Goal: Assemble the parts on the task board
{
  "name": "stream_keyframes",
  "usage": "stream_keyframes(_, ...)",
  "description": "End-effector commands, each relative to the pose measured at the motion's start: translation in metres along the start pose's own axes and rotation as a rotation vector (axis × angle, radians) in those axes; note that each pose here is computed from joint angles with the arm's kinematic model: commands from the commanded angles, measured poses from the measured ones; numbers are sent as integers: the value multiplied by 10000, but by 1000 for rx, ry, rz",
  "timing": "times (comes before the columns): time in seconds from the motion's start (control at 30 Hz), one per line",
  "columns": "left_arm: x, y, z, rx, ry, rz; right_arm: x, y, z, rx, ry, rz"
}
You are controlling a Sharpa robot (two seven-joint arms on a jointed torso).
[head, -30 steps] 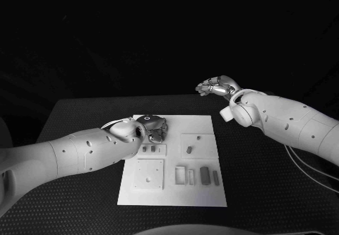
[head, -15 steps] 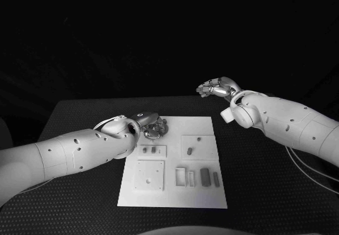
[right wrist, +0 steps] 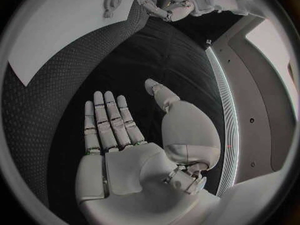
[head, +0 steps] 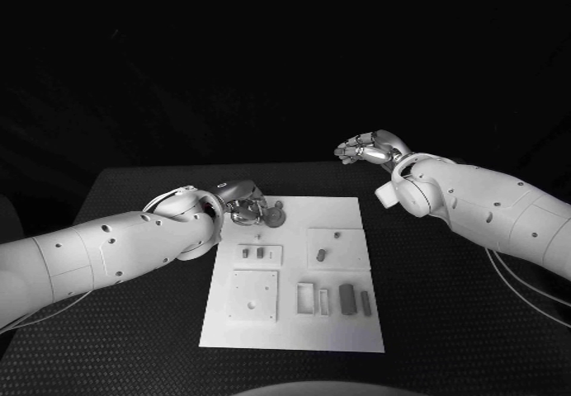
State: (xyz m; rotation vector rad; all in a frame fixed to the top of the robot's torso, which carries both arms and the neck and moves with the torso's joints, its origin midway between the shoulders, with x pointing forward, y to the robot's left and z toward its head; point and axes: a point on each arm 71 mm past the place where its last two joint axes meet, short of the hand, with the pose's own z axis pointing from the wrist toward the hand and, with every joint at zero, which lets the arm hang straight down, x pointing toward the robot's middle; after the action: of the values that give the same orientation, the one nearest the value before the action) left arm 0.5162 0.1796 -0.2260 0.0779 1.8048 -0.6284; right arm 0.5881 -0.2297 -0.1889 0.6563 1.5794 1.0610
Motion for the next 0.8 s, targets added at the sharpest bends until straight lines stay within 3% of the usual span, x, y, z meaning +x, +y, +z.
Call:
stream_keyframes(0.03, 38, -2, -7, 8, 45, 11, 5, 6, -3, -8, 12, 2)
stream_keyframes(0.4, 106, 93, -44, -6, 79, 55, 5, 7, -4, -8, 13, 2)
stream_keyframes(0.8, 205, 137, -72, -11, 109, 66, 0, 3, -5, -8, 12, 1)
